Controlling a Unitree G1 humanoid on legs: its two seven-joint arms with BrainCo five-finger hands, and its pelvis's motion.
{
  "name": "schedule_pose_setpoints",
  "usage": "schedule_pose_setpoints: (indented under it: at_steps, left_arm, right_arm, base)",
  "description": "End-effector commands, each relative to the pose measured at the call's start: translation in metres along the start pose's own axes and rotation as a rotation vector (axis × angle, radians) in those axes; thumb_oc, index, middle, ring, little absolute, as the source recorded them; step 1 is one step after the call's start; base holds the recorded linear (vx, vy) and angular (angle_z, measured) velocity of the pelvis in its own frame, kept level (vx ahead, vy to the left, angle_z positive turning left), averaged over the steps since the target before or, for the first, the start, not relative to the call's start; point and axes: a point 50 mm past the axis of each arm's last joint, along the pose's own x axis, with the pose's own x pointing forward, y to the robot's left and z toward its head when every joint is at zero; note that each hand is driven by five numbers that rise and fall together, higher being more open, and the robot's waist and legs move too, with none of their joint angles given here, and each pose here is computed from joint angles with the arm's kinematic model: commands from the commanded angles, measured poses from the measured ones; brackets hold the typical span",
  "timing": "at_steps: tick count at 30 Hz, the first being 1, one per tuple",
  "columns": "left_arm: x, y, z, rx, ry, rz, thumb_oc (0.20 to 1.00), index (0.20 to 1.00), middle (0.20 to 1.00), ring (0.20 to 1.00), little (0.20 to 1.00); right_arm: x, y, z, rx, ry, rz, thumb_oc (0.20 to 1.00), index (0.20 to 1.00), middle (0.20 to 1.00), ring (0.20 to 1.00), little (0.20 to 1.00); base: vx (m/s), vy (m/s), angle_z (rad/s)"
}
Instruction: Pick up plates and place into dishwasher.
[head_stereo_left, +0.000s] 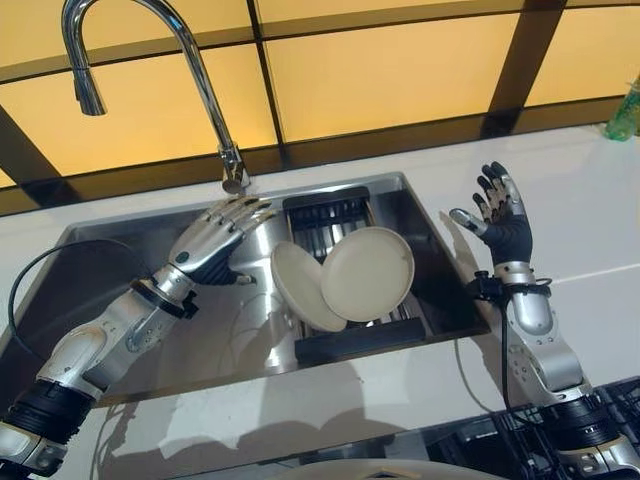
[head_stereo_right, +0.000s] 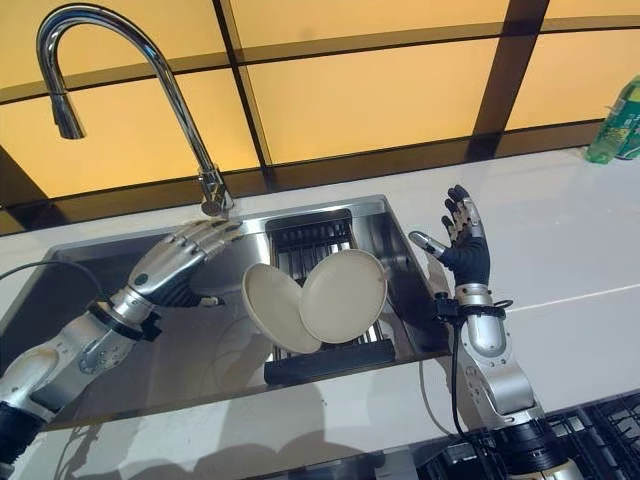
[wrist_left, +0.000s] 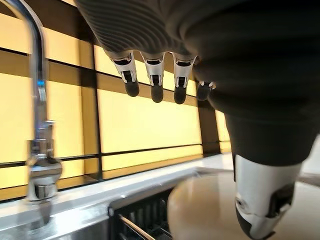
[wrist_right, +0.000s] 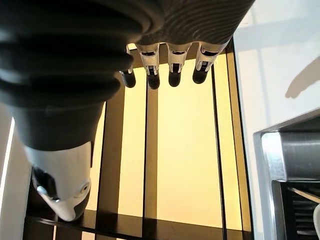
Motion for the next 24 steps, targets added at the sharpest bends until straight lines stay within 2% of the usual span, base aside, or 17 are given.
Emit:
schedule_pose_setpoints:
  at_steps: [1,12,19,24]
  left_arm:
    - [0.017,0.020,-0.010,0.098,-0.053,0.069,1.000,1.000,1.000,1.000,1.000]
    - [0.014,0.002,0.006,0.124,-0.153,-0.047,1.000,1.000,1.000,1.000,1.000]
    - [0.014,-0.001,0.005,0.133,-0.134,-0.057,1.000,1.000,1.000,1.000,1.000]
    - [0.012,-0.009,0.003,0.150,-0.107,-0.129,1.000,1.000,1.000,1.000,1.000]
  right_arm:
    - [0.006,-0.003,0.018,0.000,-0.097,0.017,1.000,1.000,1.000,1.000,1.000]
    - [0.003,-0.008,0.017,-0.016,-0.087,0.017,1.000,1.000,1.000,1.000,1.000]
    - [0.001,-0.010,0.016,-0.019,-0.071,0.004,1.000,1.000,1.000,1.000,1.000]
    - [0.000,-0.010,0.015,-0.029,-0.066,0.001,1.000,1.000,1.000,1.000,1.000]
  base:
    - [0.03,0.017,-0.08]
    - [0.05,0.014,-0.07]
    - [0.05,-0.009,-0.01]
    - [0.02,-0.006,-0.01]
